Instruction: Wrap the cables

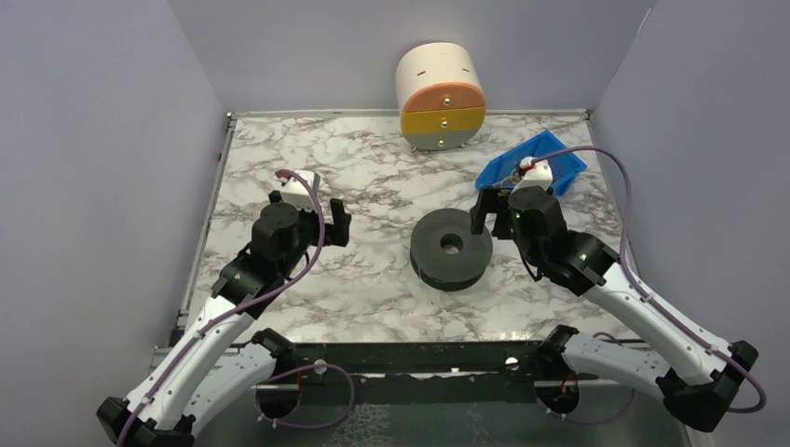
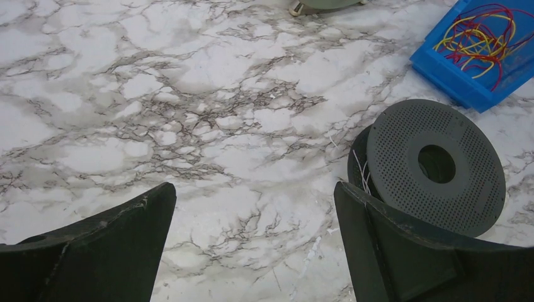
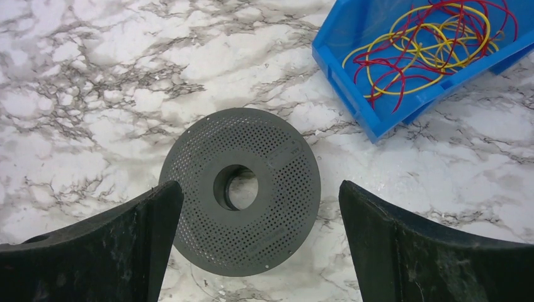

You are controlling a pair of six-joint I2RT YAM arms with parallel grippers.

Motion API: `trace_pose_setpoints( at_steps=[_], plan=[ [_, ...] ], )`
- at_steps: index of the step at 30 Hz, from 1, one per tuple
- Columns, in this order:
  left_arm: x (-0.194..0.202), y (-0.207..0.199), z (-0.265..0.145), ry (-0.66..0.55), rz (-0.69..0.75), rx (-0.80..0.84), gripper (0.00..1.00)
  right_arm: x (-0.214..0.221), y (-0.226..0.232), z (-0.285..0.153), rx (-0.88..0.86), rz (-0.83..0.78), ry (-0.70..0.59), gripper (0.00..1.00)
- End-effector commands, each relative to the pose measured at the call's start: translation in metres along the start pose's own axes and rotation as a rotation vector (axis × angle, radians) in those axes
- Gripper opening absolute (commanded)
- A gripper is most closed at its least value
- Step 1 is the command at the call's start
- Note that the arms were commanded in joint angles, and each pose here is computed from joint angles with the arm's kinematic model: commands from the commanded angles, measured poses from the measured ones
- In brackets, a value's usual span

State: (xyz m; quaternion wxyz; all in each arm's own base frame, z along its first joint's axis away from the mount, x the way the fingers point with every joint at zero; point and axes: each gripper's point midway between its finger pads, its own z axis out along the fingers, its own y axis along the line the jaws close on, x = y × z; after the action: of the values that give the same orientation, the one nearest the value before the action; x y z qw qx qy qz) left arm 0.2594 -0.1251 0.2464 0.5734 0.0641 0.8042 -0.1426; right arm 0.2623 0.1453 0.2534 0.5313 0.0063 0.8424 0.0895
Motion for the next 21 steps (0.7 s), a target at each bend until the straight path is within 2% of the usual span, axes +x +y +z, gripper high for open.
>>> trace_pose_setpoints(
  at_steps=[1, 12, 21],
  plan=[
    [-0.003, 0.003, 0.001, -0.019, -0.015, -0.018, 0.99, 0.001, -0.001, 0.003, 0.014, -0.019, -0.006, 1.0],
    [-0.004, 0.004, 0.001, -0.025, -0.019, -0.02, 0.99, 0.056, -0.011, 0.019, 0.044, -0.123, 0.136, 1.0],
    [-0.003, 0.002, 0.001, -0.022, -0.022, -0.01, 0.99, 0.102, -0.01, 0.025, 0.039, -0.098, 0.28, 1.0]
  ],
)
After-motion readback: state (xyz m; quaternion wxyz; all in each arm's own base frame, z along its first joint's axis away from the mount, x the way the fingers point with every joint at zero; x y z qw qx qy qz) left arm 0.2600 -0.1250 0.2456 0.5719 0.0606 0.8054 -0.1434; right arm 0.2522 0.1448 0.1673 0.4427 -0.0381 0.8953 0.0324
